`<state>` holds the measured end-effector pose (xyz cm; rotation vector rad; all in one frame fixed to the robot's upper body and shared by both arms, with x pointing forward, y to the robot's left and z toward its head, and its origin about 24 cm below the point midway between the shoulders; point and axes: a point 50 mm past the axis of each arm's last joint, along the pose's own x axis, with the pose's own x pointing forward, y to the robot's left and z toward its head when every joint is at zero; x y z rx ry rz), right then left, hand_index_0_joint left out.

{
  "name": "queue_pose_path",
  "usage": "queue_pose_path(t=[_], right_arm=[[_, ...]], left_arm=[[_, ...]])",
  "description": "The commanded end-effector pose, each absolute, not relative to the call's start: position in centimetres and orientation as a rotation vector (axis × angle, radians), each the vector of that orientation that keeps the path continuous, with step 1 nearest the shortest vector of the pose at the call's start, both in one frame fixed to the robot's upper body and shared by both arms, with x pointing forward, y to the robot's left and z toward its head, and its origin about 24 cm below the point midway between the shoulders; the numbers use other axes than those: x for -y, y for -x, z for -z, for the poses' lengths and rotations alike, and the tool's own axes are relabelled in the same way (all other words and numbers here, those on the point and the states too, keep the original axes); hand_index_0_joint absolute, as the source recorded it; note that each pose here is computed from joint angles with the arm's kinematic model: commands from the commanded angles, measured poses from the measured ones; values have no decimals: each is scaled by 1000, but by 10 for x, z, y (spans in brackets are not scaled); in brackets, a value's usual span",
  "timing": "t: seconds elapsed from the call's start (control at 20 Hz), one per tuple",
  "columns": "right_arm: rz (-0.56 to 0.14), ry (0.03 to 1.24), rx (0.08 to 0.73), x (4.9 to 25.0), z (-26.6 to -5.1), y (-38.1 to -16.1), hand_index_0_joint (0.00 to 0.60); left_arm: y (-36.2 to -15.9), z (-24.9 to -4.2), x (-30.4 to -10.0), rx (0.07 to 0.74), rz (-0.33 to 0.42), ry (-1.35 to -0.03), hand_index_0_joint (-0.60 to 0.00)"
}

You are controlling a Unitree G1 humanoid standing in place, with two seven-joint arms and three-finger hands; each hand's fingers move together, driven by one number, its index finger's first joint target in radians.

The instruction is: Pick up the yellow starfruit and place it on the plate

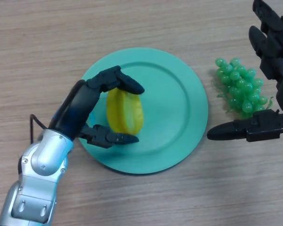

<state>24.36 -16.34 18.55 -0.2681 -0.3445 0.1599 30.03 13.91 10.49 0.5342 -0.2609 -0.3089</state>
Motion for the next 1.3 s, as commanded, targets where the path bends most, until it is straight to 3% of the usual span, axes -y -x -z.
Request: queue_pose_path(t=[0.05,0.25,0.4,0.55,0.85,0.95,1.1,1.3], right_arm=[[-122,288,524,169,-211,-231,0],[-109,291,517,170,-211,-232,0],[-109,275,512,170,-210,-233,0],[-110,267,500,170,-206,-233,0],[-99,308,505,172,-205,-232,0],[-106,282,508,170,-205,-233,0],[-118,250,497,167,-203,-237,0],[-128,251,504,163,-200,-243,0]], left_arm=[[-306,-129,-139,381,248,-549,0],[-308,-127,-139,405,198,-620,0],[-298,-147,-144,492,127,-651,0],[-279,-173,-152,596,69,-597,0],[-242,-205,-186,669,26,-375,0],[-238,-202,-195,636,35,-299,0],[-236,-191,-204,545,-11,-247,0],[-237,-188,-201,524,-8,-253,0]])
